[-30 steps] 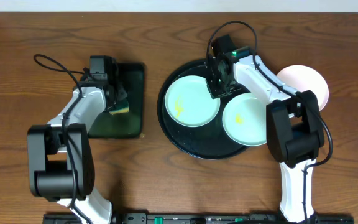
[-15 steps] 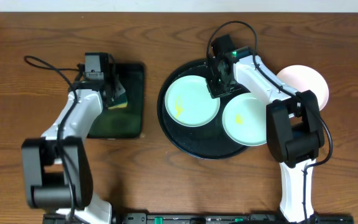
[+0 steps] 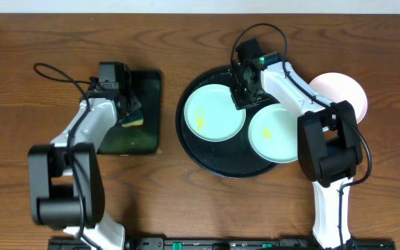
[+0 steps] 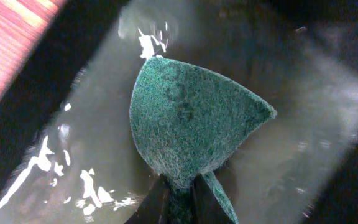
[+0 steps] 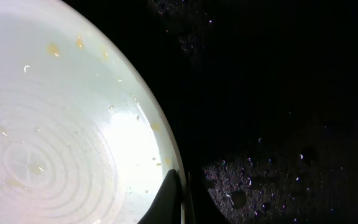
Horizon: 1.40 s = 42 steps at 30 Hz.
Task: Clean dirty plates on tray and stack at the side
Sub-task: 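Dip the sponge into the basin water with the left gripper, then scrub the upper green plate with the sponge while right gripper holds it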
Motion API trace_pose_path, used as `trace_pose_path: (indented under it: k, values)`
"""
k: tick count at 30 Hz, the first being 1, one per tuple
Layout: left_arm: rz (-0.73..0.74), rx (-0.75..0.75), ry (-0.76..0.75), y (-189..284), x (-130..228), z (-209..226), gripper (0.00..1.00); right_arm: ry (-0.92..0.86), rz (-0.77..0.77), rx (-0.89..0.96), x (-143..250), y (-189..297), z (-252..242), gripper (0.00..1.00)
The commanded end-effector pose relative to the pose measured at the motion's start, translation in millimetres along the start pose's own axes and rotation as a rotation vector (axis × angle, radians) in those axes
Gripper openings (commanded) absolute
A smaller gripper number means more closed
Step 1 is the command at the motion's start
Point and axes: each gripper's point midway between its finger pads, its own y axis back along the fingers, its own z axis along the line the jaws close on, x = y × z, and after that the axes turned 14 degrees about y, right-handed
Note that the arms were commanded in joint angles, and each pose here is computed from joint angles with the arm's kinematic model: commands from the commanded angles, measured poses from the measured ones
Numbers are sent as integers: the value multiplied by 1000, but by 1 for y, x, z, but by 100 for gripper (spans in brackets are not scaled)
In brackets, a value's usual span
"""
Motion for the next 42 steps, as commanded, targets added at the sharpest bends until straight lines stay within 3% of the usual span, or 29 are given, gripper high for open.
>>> trace_pose_path:
  k: [1,10,15,20,23,27,33,42]
  values:
    - [-79,88,21,43,-19,-14,7,29,-18,12,-4,7,2,1]
    - [6,345,-4,120,2,-49,7,38,-29,15,-4,2,1,1]
    - [176,473,-74,132,47,-80,8,23,-22,14,-1,-2,1,1]
    - [261,492,-107,132,91,-105,7,-25,-23,23,-1,-2,-2,1]
    - [276,482,-149,125,114,-119,7,-70,-29,30,-2,2,-4,1]
    - [280,401,-84,102,140,-127,8,-73,-42,33,-5,8,-5,1]
    - [317,398,-91,70,184,-151,8,-75,-19,60,1,10,-9,1]
    - [171,354,6,26,178,-161,7,-68,-16,59,2,10,-9,1]
